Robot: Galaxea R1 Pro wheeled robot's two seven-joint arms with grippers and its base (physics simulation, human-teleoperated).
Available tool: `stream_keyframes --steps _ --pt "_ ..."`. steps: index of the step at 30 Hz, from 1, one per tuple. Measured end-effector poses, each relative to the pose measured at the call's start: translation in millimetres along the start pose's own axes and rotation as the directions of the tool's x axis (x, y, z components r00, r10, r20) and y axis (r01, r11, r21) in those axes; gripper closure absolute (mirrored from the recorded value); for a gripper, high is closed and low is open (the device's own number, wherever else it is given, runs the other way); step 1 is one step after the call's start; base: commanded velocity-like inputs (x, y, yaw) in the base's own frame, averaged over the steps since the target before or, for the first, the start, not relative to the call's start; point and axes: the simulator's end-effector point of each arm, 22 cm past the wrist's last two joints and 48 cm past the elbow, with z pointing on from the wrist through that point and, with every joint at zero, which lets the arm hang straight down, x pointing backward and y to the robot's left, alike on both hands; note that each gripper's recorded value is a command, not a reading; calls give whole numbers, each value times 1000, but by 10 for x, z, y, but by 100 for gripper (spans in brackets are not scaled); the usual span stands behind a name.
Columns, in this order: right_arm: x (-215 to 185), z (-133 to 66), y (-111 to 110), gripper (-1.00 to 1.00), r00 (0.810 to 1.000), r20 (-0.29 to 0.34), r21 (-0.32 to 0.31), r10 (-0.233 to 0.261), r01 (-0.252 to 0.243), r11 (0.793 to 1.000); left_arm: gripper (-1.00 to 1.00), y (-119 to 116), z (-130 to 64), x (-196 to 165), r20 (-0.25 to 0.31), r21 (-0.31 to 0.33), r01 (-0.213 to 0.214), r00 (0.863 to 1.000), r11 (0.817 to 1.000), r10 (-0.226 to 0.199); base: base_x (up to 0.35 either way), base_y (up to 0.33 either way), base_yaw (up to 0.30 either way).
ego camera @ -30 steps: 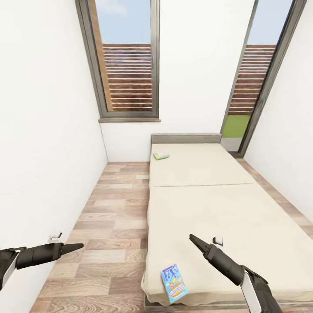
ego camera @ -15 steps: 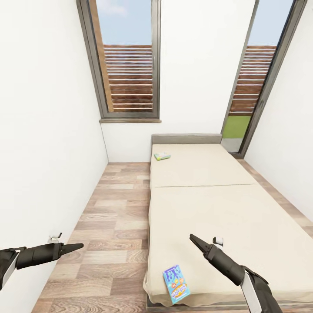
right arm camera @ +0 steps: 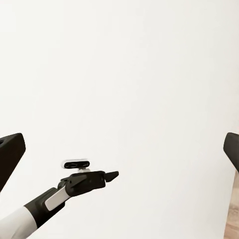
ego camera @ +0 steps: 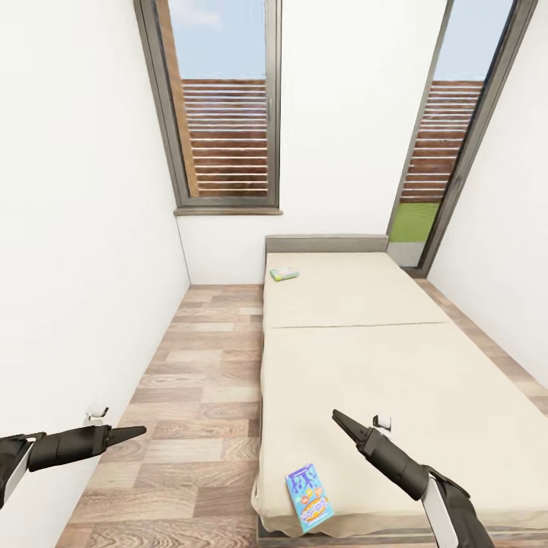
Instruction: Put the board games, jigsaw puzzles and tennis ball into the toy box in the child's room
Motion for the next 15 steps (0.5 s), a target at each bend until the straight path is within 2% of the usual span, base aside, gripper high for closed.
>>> stream_keyframes --steps 5,11,15 --pt "9 -1 -9 -100 1000 -1 2 2 -2 1000 -100 2 -3 0 0 -1 1 1000 1000 -1 0 6 0" --pt "73 18 -141 -100 999 42 38 23 -25 999 -100 -20 34 -21 12 9 34 999 999 -35 0 0 0" --pt "97 14 -231 -100 999 44 64 15 -18 998 -100 -11 46 -11 10 10 41 999 999 -41 0 0 0"
